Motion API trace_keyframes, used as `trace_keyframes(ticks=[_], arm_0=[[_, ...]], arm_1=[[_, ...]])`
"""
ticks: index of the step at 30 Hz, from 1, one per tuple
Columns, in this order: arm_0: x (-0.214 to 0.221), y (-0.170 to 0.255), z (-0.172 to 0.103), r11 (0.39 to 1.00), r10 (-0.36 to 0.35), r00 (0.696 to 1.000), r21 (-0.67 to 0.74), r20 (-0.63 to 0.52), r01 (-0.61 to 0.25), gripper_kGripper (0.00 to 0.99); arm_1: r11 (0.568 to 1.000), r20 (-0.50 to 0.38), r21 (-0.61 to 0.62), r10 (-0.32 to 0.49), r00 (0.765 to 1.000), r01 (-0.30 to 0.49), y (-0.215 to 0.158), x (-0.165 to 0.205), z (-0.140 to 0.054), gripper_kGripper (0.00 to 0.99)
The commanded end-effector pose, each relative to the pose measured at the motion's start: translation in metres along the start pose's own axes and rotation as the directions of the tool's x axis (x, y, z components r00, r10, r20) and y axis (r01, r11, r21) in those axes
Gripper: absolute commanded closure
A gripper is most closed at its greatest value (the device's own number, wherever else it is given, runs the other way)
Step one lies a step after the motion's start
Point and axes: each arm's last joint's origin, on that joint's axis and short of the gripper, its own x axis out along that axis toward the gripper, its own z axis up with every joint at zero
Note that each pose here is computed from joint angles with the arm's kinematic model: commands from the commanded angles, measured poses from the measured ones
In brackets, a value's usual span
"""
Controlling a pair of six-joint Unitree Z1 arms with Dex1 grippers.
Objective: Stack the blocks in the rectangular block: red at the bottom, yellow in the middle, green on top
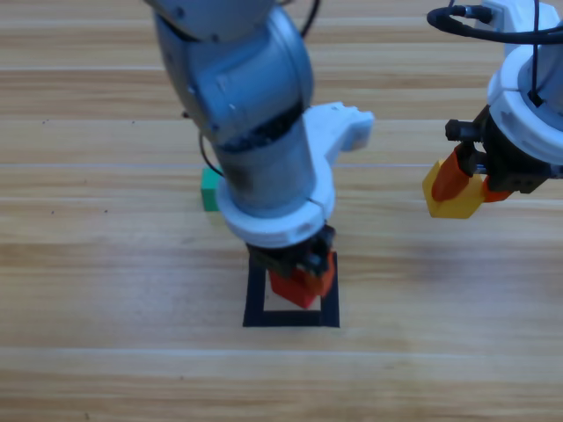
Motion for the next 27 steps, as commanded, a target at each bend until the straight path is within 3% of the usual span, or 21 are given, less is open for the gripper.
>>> trace_keyframes(ticks=[1, 6, 11, 27], arm_0=[[0.045, -0.018, 0.008, 0.978, 0.110, 0.990, -0.168, -0.087, -0.123, 0.990], [0.062, -0.024, 0.025, 0.892, 0.168, 0.979, -0.404, -0.116, -0.201, 0.990], [0.058, -0.026, 0.028, 0.834, 0.169, 0.980, -0.514, -0.107, -0.200, 0.990], [0.054, -0.002, 0.035, 0.802, 0.159, 0.981, -0.564, -0.112, -0.195, 0.990]], arm_1=[[0.999, -0.002, 0.018, -0.028, 1.000, 0.028, -0.010, 0.004, 0.001, 0.990], [0.999, -0.005, 0.018, -0.032, 0.999, 0.032, -0.009, 0.006, 0.002, 0.990], [0.999, -0.009, 0.016, -0.034, 0.999, 0.034, -0.008, 0.009, 0.003, 0.990], [0.999, -0.014, 0.016, -0.032, 0.999, 0.032, -0.006, 0.012, 0.006, 0.990]])
